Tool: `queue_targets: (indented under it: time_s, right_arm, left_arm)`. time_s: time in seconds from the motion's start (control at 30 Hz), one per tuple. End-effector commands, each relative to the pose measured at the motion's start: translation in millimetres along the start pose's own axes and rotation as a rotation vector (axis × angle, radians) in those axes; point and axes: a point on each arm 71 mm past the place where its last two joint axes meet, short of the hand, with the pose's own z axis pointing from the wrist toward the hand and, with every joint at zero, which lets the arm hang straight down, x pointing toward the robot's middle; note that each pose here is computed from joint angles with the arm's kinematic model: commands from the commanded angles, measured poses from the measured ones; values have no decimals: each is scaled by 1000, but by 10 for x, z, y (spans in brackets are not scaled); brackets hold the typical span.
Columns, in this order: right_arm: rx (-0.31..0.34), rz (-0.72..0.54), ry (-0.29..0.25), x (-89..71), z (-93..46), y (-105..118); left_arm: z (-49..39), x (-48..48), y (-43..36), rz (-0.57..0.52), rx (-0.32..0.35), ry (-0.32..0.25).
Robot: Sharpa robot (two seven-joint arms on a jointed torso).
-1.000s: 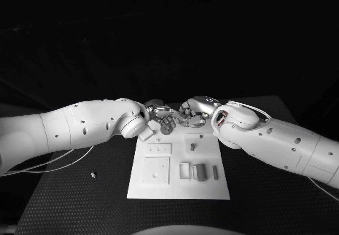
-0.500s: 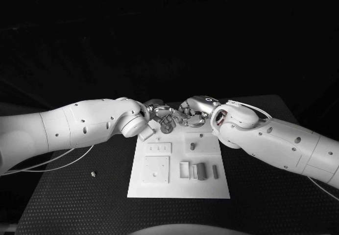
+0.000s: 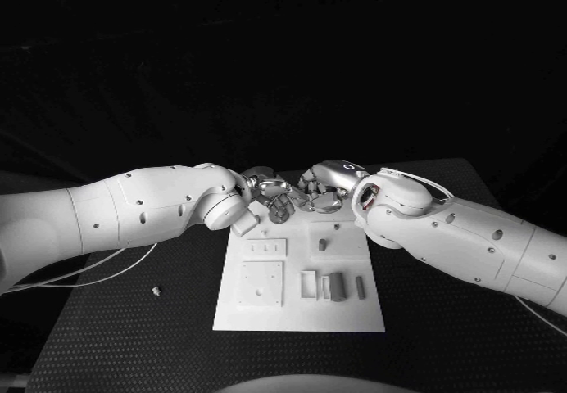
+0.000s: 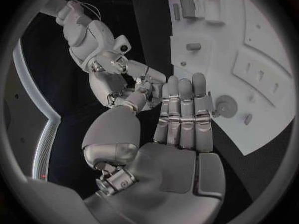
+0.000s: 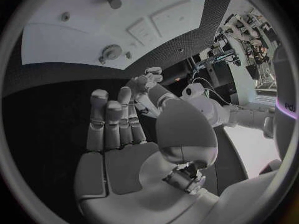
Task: Assemble the parts on the task board
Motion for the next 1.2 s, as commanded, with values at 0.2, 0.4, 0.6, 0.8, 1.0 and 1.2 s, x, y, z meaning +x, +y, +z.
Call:
queue_targets:
  time_s: [0.2,0.4,0.6,0.8,1.0,1.2]
  right_arm:
    - [-19,-5,19,39,8,47]
    - [-20,-1,25,75,13,60]
    - [-21,1,33,110,17,70]
    - [-24,2,33,116,16,84]
    - [-29,5,32,126,7,105]
    - [-33,10,33,145,7,121]
  left_arm:
    - [4,41,-50,-14,24,23]
    - [3,42,-49,-18,23,24]
    - [3,51,-50,-32,20,32]
    - [5,53,-48,-59,14,32]
    - [3,66,-41,-93,-2,41]
    - [10,71,-40,-110,-11,41]
